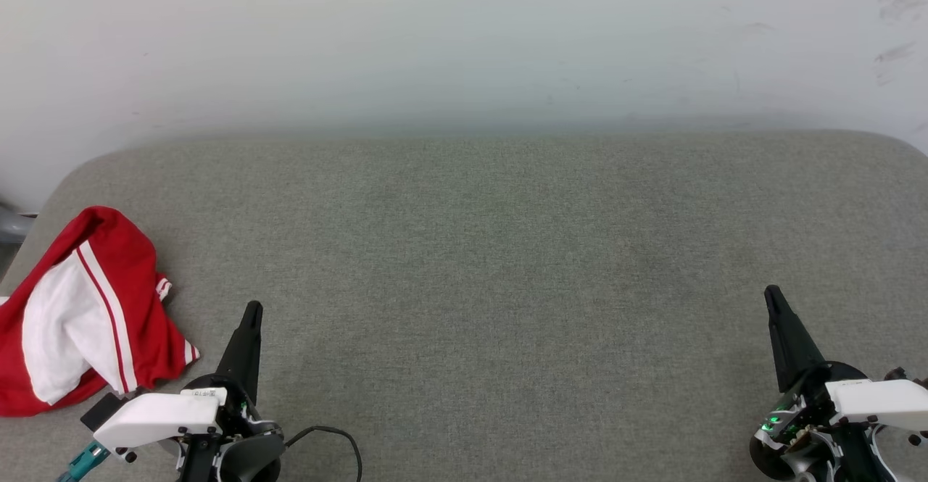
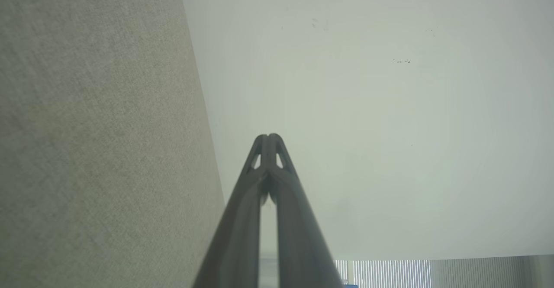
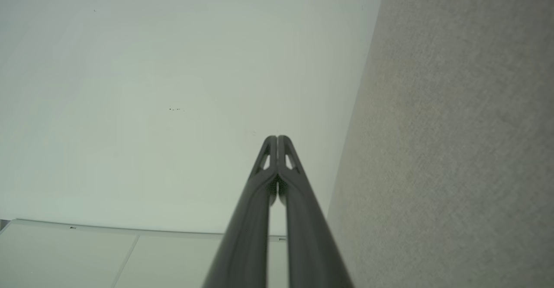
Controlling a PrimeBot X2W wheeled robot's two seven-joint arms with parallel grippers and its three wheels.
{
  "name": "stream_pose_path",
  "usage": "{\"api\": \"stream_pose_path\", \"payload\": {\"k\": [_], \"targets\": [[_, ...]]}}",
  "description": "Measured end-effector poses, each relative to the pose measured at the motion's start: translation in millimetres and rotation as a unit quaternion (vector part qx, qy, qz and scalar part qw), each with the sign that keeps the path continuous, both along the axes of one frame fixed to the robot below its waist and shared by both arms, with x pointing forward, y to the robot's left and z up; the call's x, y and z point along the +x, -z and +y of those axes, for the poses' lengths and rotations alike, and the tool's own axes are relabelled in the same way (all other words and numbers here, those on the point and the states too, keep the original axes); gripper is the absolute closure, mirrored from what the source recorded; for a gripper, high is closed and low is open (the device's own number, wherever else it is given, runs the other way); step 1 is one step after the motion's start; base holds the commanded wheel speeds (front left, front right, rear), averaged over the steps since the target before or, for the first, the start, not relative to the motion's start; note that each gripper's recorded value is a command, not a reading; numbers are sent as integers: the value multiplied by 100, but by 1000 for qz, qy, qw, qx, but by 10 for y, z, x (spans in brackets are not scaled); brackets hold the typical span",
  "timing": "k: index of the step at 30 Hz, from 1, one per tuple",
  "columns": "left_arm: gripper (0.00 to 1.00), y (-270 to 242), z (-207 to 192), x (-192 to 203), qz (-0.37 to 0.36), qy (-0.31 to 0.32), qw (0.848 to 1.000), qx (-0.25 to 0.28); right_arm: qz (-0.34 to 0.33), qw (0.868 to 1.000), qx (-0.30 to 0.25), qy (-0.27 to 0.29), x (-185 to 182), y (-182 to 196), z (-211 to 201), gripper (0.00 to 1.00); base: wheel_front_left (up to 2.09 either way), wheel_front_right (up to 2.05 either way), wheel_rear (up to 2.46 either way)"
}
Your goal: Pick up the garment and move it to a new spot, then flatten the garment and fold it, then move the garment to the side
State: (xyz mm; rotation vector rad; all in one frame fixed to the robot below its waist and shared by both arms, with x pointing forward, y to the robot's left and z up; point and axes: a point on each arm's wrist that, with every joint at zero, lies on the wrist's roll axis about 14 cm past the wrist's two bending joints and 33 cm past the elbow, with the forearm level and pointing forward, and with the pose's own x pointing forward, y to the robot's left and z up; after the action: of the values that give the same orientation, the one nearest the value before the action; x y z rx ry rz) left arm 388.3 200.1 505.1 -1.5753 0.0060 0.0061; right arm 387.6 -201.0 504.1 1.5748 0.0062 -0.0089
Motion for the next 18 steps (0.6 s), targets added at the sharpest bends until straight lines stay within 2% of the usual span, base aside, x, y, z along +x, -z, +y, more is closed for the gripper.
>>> {"api": "stream_pose_path", "payload": {"k": [18], "targets": [[100,0,-1,0,0,0,1000,0,0,1000,0,0,0,0,1,100,0,0,0]]}}
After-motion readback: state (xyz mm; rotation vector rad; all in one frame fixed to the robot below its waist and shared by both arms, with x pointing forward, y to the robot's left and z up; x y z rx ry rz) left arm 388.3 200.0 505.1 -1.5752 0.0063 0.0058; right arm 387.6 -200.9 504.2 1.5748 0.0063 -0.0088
